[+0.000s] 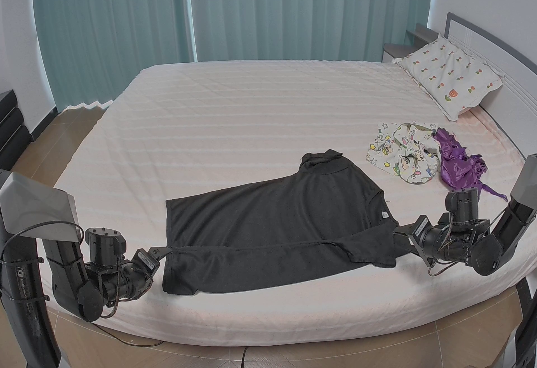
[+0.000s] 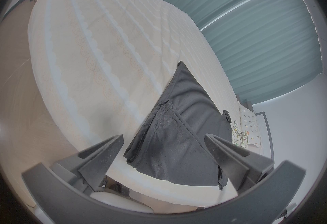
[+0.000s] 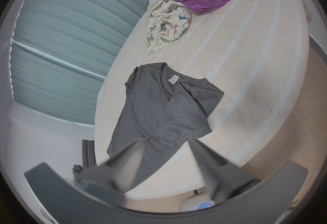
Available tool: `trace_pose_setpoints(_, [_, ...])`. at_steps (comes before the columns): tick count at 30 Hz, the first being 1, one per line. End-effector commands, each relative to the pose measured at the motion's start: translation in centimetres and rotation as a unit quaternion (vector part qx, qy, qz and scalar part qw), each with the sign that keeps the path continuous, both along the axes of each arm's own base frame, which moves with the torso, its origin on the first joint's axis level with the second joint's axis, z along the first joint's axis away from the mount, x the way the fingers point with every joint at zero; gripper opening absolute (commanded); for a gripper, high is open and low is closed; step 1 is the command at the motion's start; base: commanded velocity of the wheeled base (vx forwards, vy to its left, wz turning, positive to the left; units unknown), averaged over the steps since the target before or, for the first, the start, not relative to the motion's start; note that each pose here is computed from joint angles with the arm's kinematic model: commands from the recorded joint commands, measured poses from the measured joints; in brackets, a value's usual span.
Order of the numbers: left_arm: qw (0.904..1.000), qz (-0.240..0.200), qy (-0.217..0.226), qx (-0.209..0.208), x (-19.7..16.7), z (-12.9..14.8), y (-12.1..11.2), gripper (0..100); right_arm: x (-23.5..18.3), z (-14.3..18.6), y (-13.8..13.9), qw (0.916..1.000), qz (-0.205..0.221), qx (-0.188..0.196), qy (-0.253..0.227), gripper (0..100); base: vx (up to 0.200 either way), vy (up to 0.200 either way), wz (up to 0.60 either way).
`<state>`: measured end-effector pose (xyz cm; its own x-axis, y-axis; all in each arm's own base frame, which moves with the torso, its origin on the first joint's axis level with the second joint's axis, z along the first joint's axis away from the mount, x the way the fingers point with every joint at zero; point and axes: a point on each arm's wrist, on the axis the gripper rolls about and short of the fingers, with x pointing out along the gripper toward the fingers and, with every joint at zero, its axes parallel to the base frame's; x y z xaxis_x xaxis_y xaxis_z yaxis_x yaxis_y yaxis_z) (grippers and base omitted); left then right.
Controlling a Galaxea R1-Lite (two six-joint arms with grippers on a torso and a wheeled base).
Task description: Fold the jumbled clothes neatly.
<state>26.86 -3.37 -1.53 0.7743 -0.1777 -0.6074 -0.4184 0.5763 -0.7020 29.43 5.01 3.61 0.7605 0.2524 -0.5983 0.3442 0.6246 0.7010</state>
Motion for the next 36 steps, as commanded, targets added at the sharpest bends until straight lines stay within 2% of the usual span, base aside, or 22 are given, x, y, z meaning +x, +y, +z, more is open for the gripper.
trace_pose_setpoints(1, [1.0,0.0,0.001,-0.001,0.0,0.0,0.0,100,-0.1,-0.5,-1.0,0.9997,0.001,-0.024,0.011,100,0.0,0.0,0.0])
trace_pose_setpoints(7, [1.0,0.0,0.001,-0.001,0.0,0.0,0.0,100,1.6,-2.6,-1.5,0.9995,-0.008,-0.026,0.015,100,0.0,0.0,0.0])
trace_pose_setpoints(13, [1.0,0.0,0.001,0.0,0.0,0.0,0.0,100,4.4,-6.0,-1.0,0.9989,0.011,-0.045,0.008,100,0.0,0.0,0.0])
trace_pose_setpoints(17, [1.0,0.0,0.001,0.0,0.0,-0.1,0.0,100,6.8,-7.7,-0.8,0.9977,0.028,-0.059,-0.017,100,0.0,0.0,0.0])
trace_pose_setpoints(33, [1.0,-0.001,0.003,0.001,-0.2,-0.1,0.0,100,8.3,-8.4,-0.6,0.9953,0.048,-0.075,-0.038,100,0.0,0.0,0.0])
trace_pose_setpoints(34, [1.0,-0.001,0.004,0.001,-0.2,-0.1,0.0,100,8.4,-8.7,-0.8,0.9947,0.051,-0.081,-0.038,0,0.0,0.0,0.0])
trace_pose_setpoints(36, [1.0,-0.002,0.004,0.001,-0.2,-0.1,-0.1,100,8.6,-9.0,-1.0,0.9942,0.049,-0.086,-0.043,0,0.0,0.0,0.0])
